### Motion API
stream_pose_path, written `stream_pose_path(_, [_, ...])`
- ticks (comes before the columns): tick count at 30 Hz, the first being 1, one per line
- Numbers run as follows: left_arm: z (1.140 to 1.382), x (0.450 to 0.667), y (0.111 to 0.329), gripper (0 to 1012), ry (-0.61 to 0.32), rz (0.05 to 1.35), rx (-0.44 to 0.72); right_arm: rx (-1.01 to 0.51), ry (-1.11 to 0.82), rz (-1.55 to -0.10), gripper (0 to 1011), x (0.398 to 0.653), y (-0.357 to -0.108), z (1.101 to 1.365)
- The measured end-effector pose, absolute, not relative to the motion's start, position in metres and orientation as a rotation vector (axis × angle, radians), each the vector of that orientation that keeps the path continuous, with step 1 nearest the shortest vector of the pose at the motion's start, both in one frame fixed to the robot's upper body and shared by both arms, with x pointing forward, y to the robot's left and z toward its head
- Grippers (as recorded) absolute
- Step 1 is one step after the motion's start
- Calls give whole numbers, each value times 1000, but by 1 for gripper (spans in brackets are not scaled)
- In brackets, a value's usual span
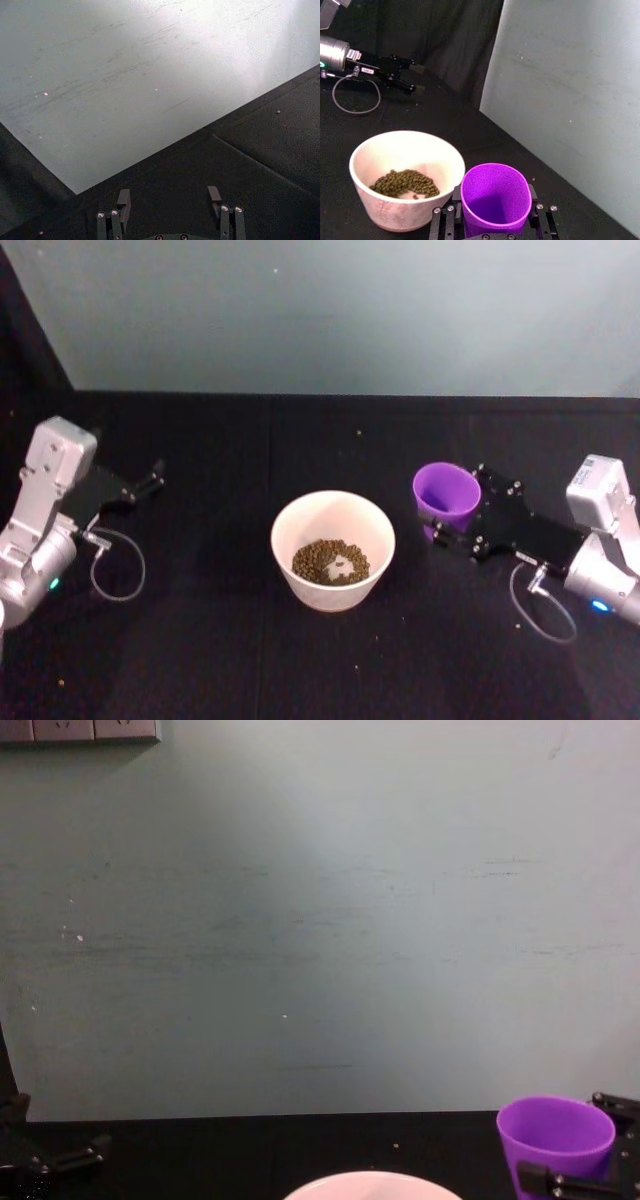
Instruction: Pick up the cup and pour the mung beans from the cup into the bowl.
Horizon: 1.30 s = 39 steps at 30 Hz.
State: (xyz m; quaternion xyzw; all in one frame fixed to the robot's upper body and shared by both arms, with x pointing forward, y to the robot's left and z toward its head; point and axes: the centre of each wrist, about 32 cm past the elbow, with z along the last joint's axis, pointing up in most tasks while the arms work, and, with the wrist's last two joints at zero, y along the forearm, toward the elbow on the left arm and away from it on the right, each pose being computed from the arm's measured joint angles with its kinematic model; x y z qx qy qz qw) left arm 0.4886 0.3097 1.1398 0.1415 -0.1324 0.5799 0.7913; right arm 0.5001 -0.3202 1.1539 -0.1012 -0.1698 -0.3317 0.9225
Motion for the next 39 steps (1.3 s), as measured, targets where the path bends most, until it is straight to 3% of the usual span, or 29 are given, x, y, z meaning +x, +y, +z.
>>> stream_pose_path(17, [1140, 489, 310, 1000, -285, 1248, 305, -222, -100, -731, 733, 495, -319, 1139])
stream_pose_path(39, [1140, 489, 310, 1000, -285, 1248, 304, -211, -73, -743, 735, 496, -318, 1136])
